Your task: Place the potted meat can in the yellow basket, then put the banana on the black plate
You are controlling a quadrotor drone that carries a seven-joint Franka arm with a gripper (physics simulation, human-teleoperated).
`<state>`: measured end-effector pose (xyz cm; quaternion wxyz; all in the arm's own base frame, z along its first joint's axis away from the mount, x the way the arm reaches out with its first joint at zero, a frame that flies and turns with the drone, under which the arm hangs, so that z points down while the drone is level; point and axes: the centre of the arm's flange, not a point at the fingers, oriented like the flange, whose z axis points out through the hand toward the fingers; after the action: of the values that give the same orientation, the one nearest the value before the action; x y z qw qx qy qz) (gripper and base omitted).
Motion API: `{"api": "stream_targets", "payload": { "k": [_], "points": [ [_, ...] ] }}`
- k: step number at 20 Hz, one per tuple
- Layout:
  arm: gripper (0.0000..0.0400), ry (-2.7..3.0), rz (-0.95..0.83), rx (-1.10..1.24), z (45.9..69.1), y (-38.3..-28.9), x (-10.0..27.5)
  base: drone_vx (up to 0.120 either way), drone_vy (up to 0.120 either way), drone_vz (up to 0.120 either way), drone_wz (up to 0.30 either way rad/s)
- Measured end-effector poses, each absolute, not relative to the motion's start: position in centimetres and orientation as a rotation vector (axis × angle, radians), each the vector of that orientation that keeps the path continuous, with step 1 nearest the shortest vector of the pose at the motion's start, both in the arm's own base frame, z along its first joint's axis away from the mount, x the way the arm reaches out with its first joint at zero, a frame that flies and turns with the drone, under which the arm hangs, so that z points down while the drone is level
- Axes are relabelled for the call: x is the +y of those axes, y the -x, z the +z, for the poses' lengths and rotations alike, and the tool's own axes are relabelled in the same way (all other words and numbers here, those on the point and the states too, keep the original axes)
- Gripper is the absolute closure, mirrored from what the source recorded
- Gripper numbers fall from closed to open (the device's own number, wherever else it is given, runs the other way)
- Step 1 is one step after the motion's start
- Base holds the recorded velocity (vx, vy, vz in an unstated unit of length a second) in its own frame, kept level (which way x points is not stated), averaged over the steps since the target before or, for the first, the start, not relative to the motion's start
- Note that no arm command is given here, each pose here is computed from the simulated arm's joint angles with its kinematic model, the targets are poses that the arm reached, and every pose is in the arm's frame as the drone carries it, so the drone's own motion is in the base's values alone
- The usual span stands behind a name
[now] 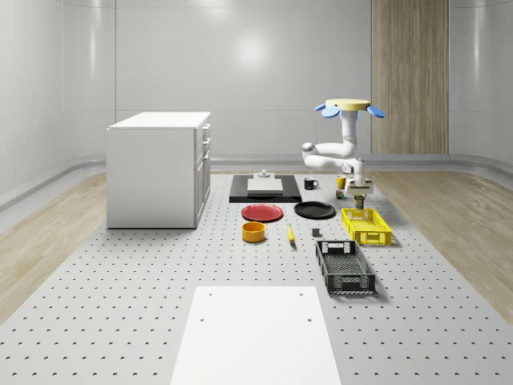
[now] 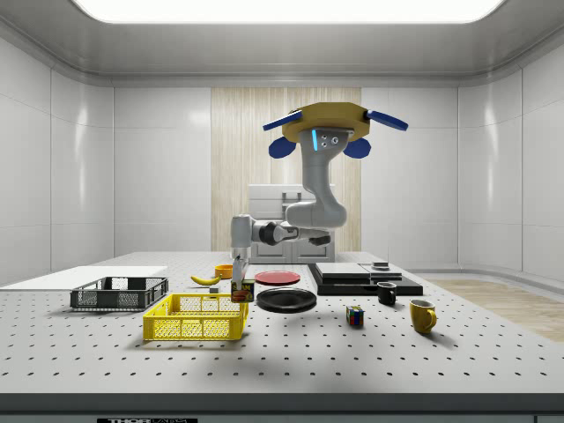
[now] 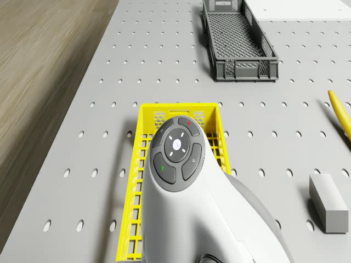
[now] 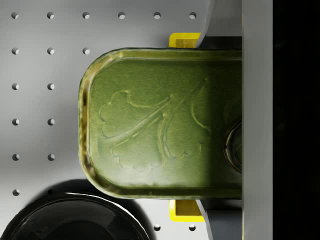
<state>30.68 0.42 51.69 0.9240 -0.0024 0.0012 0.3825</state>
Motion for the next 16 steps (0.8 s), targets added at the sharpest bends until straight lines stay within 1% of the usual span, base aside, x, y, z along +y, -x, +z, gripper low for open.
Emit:
{"api": "stream_targets", "payload": {
  "k": [8, 15, 16],
  "points": [
    [0.0111, 0.005, 0.785, 0.003, 51.69, -30.68, 0.42, 0.120, 0.000, 0.000, 0.000],
    [0.0111, 0.005, 0.785, 0.003, 51.69, -30.68, 0.42, 0.120, 0.000, -0.114, 0.000],
    [0.0111, 0.005, 0.785, 0.003, 51.69, -30.68, 0.42, 0.120, 0.000, -0.040, 0.000]
  ]
}}
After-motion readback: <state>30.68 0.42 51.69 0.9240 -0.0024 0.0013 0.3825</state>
